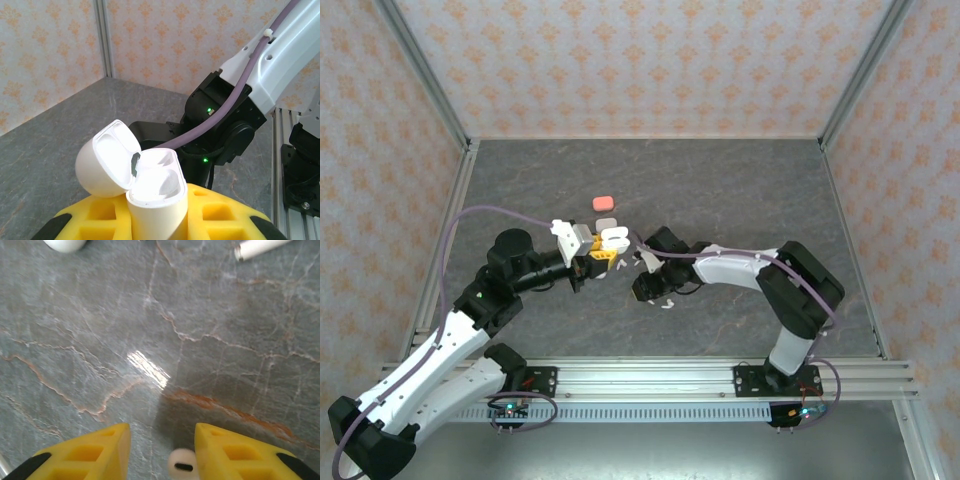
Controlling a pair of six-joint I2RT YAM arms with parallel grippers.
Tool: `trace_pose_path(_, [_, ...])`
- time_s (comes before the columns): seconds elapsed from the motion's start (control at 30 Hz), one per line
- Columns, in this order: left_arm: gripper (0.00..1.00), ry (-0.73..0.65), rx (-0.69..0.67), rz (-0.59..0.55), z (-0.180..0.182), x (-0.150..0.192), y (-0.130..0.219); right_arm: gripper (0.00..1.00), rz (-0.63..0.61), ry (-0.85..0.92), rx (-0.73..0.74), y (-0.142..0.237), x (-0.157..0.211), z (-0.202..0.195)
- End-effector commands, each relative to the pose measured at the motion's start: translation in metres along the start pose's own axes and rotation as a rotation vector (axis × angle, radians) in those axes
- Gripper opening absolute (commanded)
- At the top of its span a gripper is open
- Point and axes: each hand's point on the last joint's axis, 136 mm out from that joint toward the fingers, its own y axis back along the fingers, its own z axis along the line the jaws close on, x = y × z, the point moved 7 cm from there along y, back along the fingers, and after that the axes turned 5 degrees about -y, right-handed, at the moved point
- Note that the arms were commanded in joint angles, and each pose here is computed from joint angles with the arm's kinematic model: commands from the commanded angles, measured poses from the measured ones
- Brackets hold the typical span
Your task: Insert wireless bluetooth earbuds into charging case
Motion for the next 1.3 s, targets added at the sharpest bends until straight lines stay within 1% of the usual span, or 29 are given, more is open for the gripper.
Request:
trace_pose_path(0.0, [0.00,0.011,-0.007,0.001,-0.002,0.001,0.001,0.38,0.039,0.016,0.039,-0.001,0.003,0.000])
trace_pose_path(0.2, [0.00,0.010,-0.010,0.001,-0.002,0.001,0.001,0.38,0.072,0.008,0.083,0.002,0.011,-0.004])
trace_pose_path(0.37, [0.00,0.008,-0.011,0.002,-0.002,0.001,0.001,0.38,0.075,0.004,0.129,0.007,0.017,-0.009])
trace_pose_path(0.67, [0.00,0.007,-0.015,0.004,-0.001,0.002,0.001,0.39,0.083,0.005,0.158,0.013,0.022,-0.011])
trace_pose_path(0.9, [0.00,0.007,-0.020,0.005,0.000,0.002,0.001,0.37,0.082,0.008,0.150,0.010,0.022,-0.012])
trace_pose_path(0.97, [0.00,0.008,-0.020,0.008,0.000,0.002,0.000,0.34,0.079,0.008,0.150,0.009,0.021,-0.012])
trace_pose_path(1.1, [0.00,0.008,-0.024,0.013,0.000,0.004,0.000,0.33,0.068,0.006,0.153,0.006,0.018,-0.013])
trace_pose_path(1.27, [0.00,0.010,-0.024,0.015,0.000,0.003,0.000,0.25,0.055,-0.005,0.158,0.001,0.013,-0.013])
